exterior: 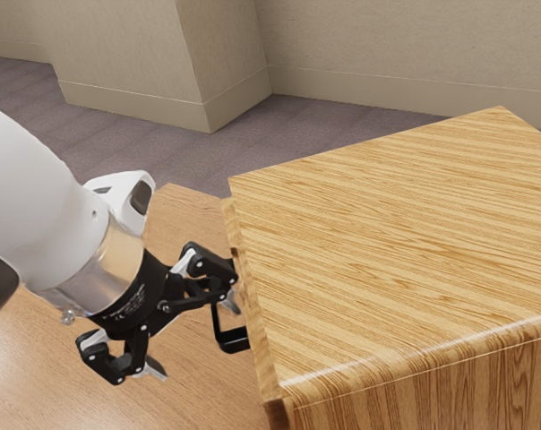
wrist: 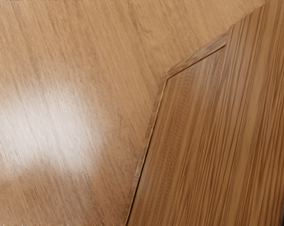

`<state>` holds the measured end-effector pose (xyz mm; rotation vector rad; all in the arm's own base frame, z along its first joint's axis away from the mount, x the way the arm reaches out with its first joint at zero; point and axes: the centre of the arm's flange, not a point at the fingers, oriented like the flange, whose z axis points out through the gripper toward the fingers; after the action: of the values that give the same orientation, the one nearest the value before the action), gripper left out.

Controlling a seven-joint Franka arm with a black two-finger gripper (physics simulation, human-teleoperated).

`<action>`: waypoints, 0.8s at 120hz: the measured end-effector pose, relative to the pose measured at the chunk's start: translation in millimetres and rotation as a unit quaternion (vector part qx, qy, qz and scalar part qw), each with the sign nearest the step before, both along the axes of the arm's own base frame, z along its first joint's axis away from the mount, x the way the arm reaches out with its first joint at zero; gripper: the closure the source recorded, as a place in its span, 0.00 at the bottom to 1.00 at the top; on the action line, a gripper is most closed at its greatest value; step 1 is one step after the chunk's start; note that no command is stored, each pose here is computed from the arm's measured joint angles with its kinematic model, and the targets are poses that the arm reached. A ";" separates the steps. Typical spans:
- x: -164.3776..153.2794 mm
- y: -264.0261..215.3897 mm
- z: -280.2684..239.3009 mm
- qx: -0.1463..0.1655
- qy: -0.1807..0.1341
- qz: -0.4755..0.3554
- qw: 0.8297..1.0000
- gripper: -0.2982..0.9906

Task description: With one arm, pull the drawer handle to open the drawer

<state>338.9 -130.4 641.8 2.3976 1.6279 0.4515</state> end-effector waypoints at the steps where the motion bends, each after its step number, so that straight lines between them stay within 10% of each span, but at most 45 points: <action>1: -0.3 0.2 0.0 0.000 0.000 0.000 1.000 0.24; 96: -61.4 52.2 -2.9 -0.005 0.006 -0.006 1.000 0.24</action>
<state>277.5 -78.3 638.9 2.4067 1.6171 0.4267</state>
